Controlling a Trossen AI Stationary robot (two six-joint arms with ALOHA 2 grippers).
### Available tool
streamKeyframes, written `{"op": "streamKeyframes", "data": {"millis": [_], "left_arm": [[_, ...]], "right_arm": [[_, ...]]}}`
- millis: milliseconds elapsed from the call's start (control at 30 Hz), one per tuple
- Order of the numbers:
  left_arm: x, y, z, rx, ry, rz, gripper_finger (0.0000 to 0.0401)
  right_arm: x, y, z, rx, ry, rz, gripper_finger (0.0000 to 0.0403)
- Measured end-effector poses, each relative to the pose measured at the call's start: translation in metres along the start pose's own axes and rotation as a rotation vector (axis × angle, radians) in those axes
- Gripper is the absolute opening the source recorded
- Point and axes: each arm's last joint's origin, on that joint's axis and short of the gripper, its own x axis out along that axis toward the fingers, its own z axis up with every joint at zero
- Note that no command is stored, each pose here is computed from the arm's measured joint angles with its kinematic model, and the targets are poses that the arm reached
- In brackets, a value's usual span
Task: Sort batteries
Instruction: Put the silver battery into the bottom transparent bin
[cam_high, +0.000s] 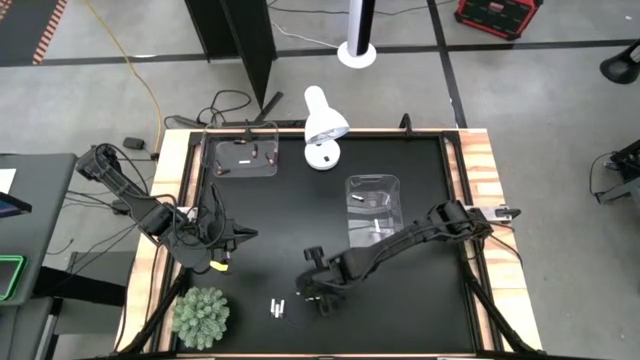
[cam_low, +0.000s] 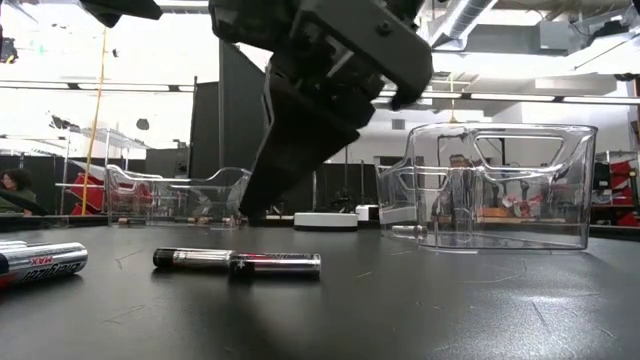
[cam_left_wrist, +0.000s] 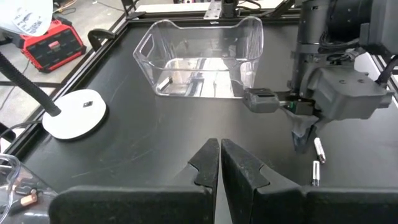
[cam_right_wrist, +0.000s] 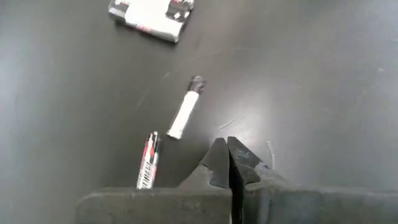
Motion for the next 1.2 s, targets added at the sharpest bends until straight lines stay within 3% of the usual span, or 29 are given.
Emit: {"op": "streamKeyframes", "data": {"millis": [133, 433, 633, 800, 1100, 1200], "left_arm": [[0.000, 0.000, 0.000, -0.001, 0.000, 0.000, 0.0013], [0.000, 0.000, 0.000, 0.004, 0.000, 0.000, 0.0013], [0.000, 0.000, 0.000, 0.005, 0.000, 0.000, 0.0013], [0.000, 0.000, 0.000, 0.005, 0.000, 0.000, 0.0013], [0.000, 0.000, 0.000, 0.016, -0.001, -0.001, 0.0013], [0.000, 0.000, 0.000, 0.016, -0.001, -0.001, 0.0013]], "right_arm": [[-0.001, 0.002, 0.002, 0.024, -0.008, 0.003, 0.0033], [-0.004, 0.024, -0.003, 0.040, 0.018, 0.058, 0.0162], [0.019, 0.020, -0.015, 0.108, 0.105, 0.036, 0.0192], [0.033, 0.013, -0.022, 0.136, 0.142, 0.014, 0.0166], [0.035, 0.007, -0.025, 0.132, 0.167, 0.006, 0.0025], [0.035, 0.007, -0.025, 0.125, 0.169, 0.008, 0.0011]]}}
